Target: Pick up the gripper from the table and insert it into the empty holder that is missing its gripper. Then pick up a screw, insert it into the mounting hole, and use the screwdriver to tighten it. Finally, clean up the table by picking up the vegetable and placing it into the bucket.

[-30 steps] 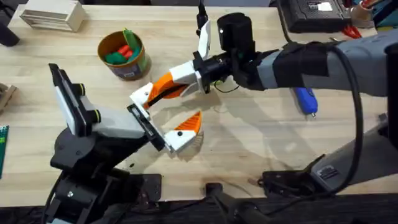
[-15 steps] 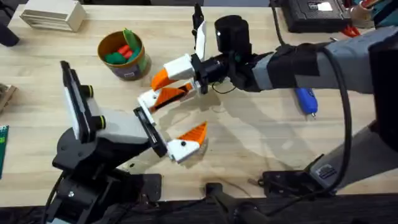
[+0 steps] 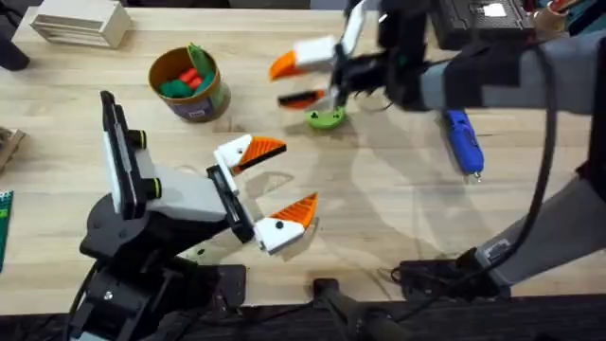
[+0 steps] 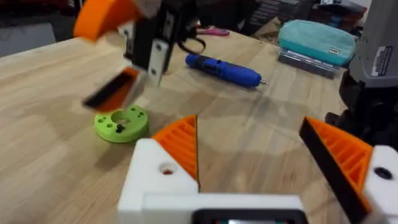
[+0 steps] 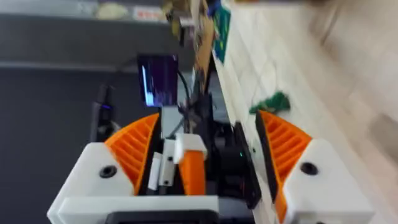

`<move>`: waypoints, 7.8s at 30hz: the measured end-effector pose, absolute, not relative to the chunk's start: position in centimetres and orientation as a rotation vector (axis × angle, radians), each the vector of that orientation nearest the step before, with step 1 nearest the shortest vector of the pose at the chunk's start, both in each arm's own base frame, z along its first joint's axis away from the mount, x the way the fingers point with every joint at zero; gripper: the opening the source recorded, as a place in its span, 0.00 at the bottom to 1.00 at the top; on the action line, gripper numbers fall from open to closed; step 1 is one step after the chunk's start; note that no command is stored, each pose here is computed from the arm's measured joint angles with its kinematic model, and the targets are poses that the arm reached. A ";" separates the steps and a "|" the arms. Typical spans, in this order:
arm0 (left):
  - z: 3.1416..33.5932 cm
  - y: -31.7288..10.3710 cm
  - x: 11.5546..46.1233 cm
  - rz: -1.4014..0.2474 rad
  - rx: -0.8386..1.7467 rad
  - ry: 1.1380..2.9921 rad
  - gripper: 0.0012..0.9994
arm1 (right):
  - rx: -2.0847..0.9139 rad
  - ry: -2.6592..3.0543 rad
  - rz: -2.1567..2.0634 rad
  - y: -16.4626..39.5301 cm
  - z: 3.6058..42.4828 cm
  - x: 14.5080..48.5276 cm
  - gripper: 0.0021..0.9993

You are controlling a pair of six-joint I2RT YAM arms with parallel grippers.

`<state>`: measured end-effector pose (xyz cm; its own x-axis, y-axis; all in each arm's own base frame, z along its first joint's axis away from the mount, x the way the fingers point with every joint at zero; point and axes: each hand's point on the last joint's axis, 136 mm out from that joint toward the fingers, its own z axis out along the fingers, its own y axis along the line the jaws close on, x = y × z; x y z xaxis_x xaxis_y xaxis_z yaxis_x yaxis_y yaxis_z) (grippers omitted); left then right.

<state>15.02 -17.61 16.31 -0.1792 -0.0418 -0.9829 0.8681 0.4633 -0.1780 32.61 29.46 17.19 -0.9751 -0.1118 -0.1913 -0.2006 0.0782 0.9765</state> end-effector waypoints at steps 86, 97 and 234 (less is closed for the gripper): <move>16.3 -17.6 15.0 -0.968 0.752 1.534 0.99 | -0.902 2.454 0.211 23.6 12.1 34.7 0.01; 16.3 -17.6 15.0 -0.967 0.752 1.534 0.99 | -0.976 2.499 0.208 22.9 18.8 30.8 0.01; 16.3 -17.7 14.9 -0.975 0.757 1.535 0.99 | -1.307 2.444 0.455 35.7 21.5 20.1 0.00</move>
<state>14.87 -17.69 16.26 -0.1836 -0.0404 -0.9822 0.8719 0.4547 -0.1817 20.08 35.73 21.51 -0.5237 -0.7345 -0.4315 -0.8407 0.5276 0.1222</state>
